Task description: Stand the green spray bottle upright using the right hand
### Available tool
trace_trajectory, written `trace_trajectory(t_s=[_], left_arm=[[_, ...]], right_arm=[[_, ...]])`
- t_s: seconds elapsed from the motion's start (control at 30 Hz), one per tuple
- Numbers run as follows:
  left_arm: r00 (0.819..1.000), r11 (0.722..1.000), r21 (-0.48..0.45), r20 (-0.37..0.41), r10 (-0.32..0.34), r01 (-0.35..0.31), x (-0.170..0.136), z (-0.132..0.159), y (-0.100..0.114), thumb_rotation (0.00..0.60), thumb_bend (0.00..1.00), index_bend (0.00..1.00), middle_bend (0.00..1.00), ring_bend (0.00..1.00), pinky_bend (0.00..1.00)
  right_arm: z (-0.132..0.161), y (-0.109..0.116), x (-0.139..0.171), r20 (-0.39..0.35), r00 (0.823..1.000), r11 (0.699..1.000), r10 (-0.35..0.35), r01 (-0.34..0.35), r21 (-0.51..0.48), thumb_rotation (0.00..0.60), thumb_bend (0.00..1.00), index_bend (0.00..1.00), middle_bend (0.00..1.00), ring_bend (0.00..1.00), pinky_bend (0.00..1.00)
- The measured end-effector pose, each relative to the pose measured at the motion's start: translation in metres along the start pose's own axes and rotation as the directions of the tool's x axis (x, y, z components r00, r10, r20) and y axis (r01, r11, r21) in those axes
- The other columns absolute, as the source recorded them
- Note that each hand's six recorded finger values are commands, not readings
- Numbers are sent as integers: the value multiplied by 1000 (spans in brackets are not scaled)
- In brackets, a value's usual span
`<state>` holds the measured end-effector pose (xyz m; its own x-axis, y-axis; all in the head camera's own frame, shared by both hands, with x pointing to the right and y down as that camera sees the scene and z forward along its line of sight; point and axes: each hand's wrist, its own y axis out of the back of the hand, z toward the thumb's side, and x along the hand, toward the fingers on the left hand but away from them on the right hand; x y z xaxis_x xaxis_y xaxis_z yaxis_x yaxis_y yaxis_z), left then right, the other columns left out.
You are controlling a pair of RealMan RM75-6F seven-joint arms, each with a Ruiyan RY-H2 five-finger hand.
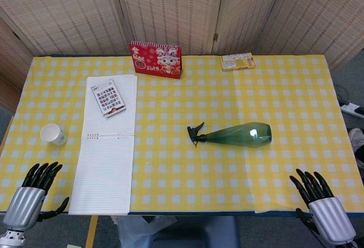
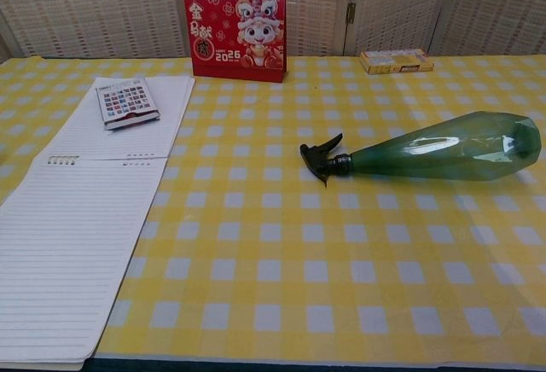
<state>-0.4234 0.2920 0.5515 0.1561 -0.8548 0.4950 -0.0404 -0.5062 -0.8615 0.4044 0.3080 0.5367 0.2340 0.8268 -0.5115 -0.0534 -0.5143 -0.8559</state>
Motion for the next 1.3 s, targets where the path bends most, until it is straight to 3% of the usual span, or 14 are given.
trace_trajectory(t_s=[0.23, 0.43, 0.73, 0.97, 1.3], left_arm=[[1000, 1000, 6, -6, 16, -16, -4, 1, 2, 232, 380, 68, 123, 97, 41], [1000, 1000, 8, -3, -5, 5, 5, -1, -1, 228, 380, 68, 123, 97, 40], [1000, 999, -37, -7, -2, 2, 19, -14, 5, 227, 380, 68, 124, 97, 39], [1000, 998, -53, -8, -20, 20, 22, -19, 3, 229, 380, 67, 125, 97, 38], [1000, 996, -89, -17, -16, 15, 19, -23, 6, 224, 380, 53, 125, 97, 41]], right_arm=[[2, -3, -7, -21, 1000, 1000, 19, -19, -3, 600, 370, 0, 0, 20, 0], [7, -1, -35, -83, 997, 1000, -1, -1, -16, 600, 370, 0, 19, 34, 0], [40, 7, -122, -172, 985, 999, 29, -25, 27, 600, 370, 0, 72, 65, 0], [76, 8, -195, -201, 974, 994, 108, -104, 35, 600, 370, 0, 101, 84, 0], [116, -2, -248, -185, 964, 981, 193, -182, 73, 600, 370, 0, 113, 97, 0]])
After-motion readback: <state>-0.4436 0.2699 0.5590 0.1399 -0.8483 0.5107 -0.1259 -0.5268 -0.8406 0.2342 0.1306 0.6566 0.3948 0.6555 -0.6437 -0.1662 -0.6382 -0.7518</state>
